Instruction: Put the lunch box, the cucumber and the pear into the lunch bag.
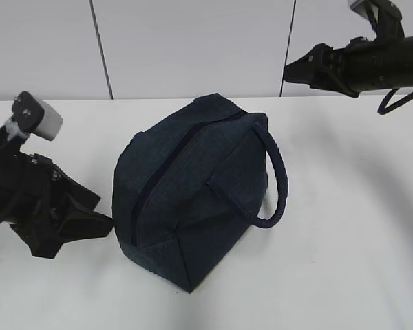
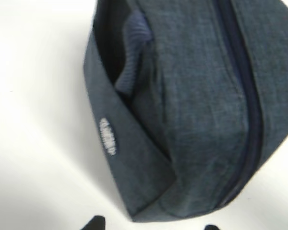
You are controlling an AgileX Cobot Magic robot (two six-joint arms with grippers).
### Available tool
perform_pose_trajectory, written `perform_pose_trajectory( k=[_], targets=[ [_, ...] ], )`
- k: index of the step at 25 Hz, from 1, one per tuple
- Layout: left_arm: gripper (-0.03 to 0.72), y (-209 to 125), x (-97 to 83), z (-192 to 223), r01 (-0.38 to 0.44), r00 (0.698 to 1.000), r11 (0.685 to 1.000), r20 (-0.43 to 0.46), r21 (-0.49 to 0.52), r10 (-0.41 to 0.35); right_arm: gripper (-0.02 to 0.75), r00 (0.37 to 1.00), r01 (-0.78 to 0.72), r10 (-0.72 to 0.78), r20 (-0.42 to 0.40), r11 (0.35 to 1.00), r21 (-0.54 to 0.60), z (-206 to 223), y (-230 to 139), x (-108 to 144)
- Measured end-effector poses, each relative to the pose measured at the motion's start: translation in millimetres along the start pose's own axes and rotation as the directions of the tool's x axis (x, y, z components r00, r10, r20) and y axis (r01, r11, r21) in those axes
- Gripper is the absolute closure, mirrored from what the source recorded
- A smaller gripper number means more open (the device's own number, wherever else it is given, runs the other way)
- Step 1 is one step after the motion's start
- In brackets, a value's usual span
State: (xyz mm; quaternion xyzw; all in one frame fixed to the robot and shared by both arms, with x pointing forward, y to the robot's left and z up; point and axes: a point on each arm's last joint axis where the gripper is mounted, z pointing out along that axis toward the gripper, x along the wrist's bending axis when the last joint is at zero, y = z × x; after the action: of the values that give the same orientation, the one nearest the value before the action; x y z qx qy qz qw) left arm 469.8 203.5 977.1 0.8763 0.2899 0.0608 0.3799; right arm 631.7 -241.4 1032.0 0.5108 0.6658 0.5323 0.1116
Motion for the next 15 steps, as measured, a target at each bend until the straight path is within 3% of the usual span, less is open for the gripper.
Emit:
perform_pose_trajectory(
  k=[5, 10, 13, 15],
  targets=[
    [0.323, 9, -7.4, -43, 0.053, 0.976, 0.998, -0.211, -0.016, -0.055, 0.252, 0.997, 0.077, -0.08, 0.019, 0.989, 0.124, -30, 6, 21],
    [0.335, 12, -26.6, -88, 0.13, 0.925, 0.986, -0.345, -0.106, -0.159, 0.277, 0.976, 0.052, -0.116, 0.186, 0.947, 0.318, -62, 1, 26],
    [0.337, 8, -41.3, -112, 0.145, 0.899, 0.981, -0.398, -0.126, -0.184, 0.277, 0.956, 0.009, -0.109, 0.272, 0.939, 0.344, -83, -1, 32],
    [0.339, 2, -52.9, -127, 0.158, 0.882, 0.978, -0.426, -0.138, -0.203, 0.278, 0.953, -0.003, -0.1, 0.287, 0.942, 0.337, -99, -3, 42]
  ],
)
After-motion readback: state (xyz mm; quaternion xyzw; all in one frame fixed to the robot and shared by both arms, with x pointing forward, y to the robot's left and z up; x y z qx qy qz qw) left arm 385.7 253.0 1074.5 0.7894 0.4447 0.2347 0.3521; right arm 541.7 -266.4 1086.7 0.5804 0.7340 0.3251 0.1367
